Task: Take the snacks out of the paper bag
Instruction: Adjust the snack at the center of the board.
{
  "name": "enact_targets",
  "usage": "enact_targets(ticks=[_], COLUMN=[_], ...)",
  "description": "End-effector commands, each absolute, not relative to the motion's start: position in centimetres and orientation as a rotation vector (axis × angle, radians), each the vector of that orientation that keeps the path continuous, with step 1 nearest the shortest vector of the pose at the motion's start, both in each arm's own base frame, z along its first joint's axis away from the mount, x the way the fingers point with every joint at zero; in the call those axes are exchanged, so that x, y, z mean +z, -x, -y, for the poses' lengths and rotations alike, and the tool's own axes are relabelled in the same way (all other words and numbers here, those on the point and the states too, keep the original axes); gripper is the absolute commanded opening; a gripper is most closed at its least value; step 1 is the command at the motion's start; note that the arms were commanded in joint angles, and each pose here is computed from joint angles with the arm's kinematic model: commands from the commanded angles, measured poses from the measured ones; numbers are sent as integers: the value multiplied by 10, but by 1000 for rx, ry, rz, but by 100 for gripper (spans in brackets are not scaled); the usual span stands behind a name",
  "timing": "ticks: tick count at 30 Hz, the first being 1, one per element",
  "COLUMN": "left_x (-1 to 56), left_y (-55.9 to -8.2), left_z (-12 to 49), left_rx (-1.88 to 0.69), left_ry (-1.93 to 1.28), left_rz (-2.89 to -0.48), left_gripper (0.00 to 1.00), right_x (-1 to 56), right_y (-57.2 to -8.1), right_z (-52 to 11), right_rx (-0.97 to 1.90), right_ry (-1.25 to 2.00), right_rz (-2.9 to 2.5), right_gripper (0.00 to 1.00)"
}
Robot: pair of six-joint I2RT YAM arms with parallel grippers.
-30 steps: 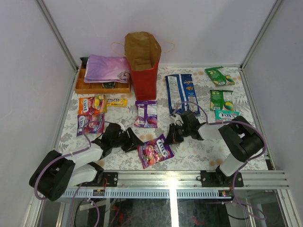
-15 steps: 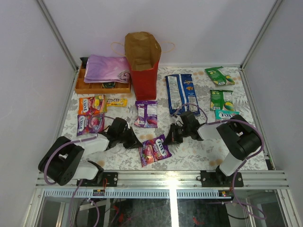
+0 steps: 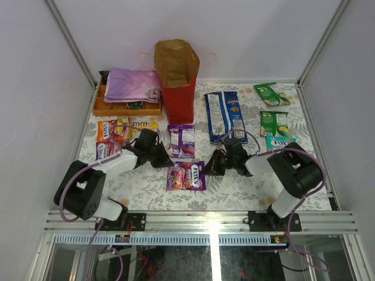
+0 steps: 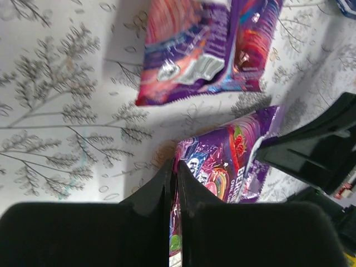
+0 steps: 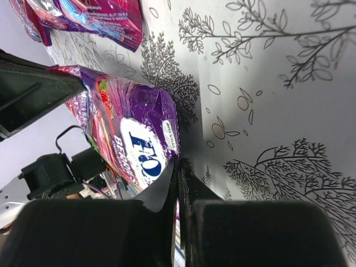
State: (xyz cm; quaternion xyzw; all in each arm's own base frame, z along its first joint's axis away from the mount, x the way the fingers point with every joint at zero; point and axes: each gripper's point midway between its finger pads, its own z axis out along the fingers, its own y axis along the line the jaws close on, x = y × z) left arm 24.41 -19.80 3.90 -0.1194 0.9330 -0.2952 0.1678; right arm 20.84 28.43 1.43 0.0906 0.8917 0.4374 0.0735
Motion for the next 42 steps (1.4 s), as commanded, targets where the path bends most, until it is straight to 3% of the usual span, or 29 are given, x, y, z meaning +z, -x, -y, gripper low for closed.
enact_targets(ticks=[1, 3, 5, 8, 9, 12, 14, 15, 19, 20, 24, 28, 37, 42], left_x=[33, 33, 36, 57, 70, 109, 132, 140, 156, 155, 131, 91, -4, -12], left_y=[-265, -264, -267, -280, -289, -313, -331, -339, -370, -375, -391, -395, -367, -365], left_z=[178, 176, 166, 147, 143, 139, 150, 157, 189, 196, 208, 204, 177, 157], left_rx=[-678, -656, -576, -440, -412, -392, -453, -491, -706, -768, -922, -945, -876, -706], left_ry=[357, 344, 337, 347, 349, 347, 307, 287, 207, 196, 206, 258, 416, 430], left_rz=[-2649, -2660, -2651, -2570, -2525, -2391, -2314, -2288, -2227, -2235, -2276, -2331, -2504, -2529], left_gripper=[10, 30, 55, 92, 99, 100, 91, 79, 11, 1, 0, 0, 0, 0], right_x=[13, 16, 17, 20, 27, 48, 72, 90, 140, 149, 153, 111, 16, 0], right_y=[-215, -217, -216, -220, -224, -249, -271, -286, -325, -334, -358, -374, -362, -365], right_z=[-286, -288, -287, -279, -274, -256, -248, -251, -291, -306, -360, -383, -371, -352], right_rx=[1281, 1293, 1278, 1158, 1093, 857, 753, 735, 887, 947, 1181, 1260, 1272, 1202], right_ry=[-314, -297, -267, -176, -133, -51, 10, 24, 105, 127, 187, 154, 29, -8], right_rz=[-2679, -2673, -2680, -2687, -2670, -2584, -2487, -2425, -2248, -2222, -2207, -2281, -2503, -2548], right_gripper=[0, 0, 7, 36, 47, 61, 62, 57, 5, 1, 0, 0, 0, 0])
